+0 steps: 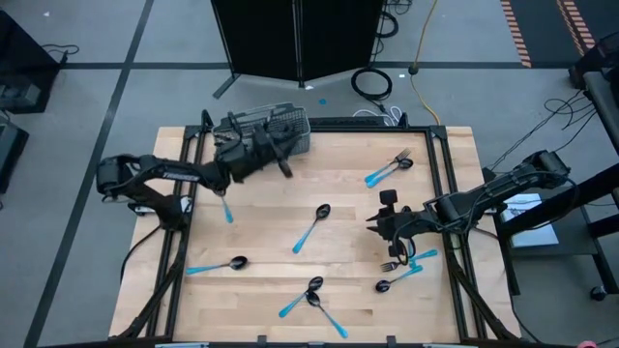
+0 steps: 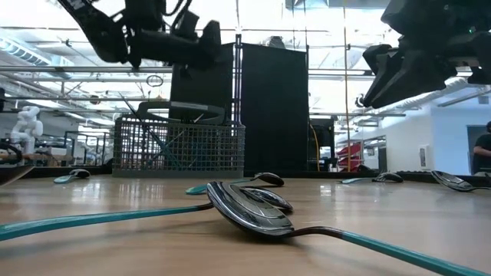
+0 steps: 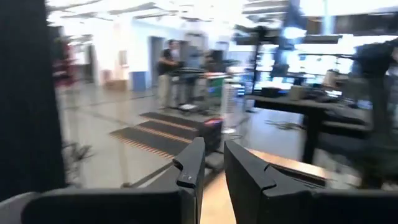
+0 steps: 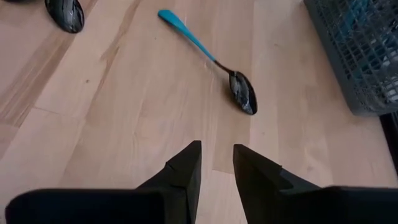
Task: Sort silverware
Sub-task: Put the blue fork into the silverware basket
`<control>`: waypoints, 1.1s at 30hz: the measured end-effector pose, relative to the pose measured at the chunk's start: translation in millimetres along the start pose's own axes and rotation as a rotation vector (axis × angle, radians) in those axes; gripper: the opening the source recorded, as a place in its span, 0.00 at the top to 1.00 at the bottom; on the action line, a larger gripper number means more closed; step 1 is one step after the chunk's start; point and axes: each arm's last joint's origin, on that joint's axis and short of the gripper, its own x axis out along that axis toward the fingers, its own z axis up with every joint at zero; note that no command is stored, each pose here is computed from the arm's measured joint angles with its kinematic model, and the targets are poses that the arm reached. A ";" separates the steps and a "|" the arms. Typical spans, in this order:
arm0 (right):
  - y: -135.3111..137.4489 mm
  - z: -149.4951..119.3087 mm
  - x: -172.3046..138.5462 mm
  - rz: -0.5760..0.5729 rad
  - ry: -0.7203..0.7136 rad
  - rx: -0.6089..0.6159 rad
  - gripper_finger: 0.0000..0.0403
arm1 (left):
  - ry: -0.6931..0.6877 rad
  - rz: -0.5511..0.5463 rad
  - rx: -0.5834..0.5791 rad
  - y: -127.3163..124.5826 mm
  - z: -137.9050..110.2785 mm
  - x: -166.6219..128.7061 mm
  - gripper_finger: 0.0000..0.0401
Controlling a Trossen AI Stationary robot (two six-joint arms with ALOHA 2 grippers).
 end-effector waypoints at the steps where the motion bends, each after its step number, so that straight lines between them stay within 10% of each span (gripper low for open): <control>1: 0.1 -0.9 0.1 0.001 0.009 0.007 0.79 | -0.008 -0.032 0.012 -9.4 0.8 -1.9 0.86; 10: 0.5 -6.3 -0.1 0.001 0.063 0.175 0.79 | -0.161 -0.229 0.082 -60.8 1.1 -11.9 0.86; 33: 5.7 -18.7 -2.2 0.116 0.222 0.515 0.79 | -0.196 -0.367 0.040 -73.9 -8.4 -12.0 0.86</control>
